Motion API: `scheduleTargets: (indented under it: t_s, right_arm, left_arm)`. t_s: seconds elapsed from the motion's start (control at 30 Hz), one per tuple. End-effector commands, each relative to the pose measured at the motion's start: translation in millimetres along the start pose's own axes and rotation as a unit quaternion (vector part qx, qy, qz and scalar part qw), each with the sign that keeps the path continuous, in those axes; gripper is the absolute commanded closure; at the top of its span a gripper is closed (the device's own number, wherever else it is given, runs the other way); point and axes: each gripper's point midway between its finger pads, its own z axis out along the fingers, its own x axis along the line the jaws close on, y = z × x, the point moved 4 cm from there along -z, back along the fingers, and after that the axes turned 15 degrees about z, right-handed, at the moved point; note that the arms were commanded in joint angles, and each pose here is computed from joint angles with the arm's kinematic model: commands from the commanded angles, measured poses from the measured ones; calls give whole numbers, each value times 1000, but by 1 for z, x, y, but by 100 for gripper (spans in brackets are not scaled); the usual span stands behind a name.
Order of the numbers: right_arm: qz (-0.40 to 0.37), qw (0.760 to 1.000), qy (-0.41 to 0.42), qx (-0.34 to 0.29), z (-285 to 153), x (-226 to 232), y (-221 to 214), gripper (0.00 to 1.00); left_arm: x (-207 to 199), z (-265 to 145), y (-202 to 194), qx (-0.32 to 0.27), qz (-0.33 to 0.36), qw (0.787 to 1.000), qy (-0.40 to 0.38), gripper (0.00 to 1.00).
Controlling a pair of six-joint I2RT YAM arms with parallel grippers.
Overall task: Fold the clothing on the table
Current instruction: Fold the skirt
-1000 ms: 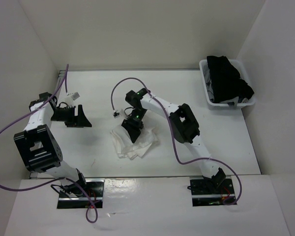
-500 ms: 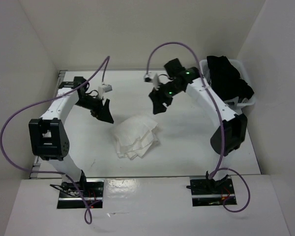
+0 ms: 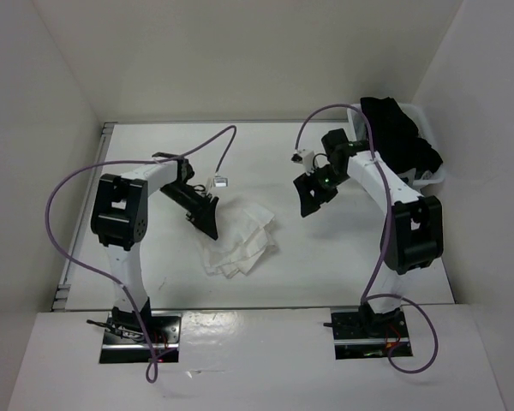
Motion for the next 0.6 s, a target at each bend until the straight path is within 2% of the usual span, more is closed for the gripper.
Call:
scheduleTargets:
  t_s: [0.0,0.17,0.3,0.4,0.5,0.57]
  right_arm:
    - [5,999,-17,-35,-11,-9,2,28]
    - [44,998,-13,-42,-12,-30,-10,28]
    - [67,996,-5,-53,-15,-40,-21,28]
    - [74,994,-5,-74,-28,-44,-26,28]
    - [78,990,-8,-115,-54,-45,-28,27]
    - [76,987,-21,-141,-71,-46,-29,27]
  left_arm:
    - [8,16,-10,5,1,999,-32,23]
    - [29,30,-29,25,-48,998,-41,25]
    - [34,30,-29,29,-47,998,-39,25]
    - [30,11,-5,14,-24,999,-17,25]
    - [18,-31,30,-15,8,999,32,25]
    - [5,-64,48,-24,29,996,84,18]
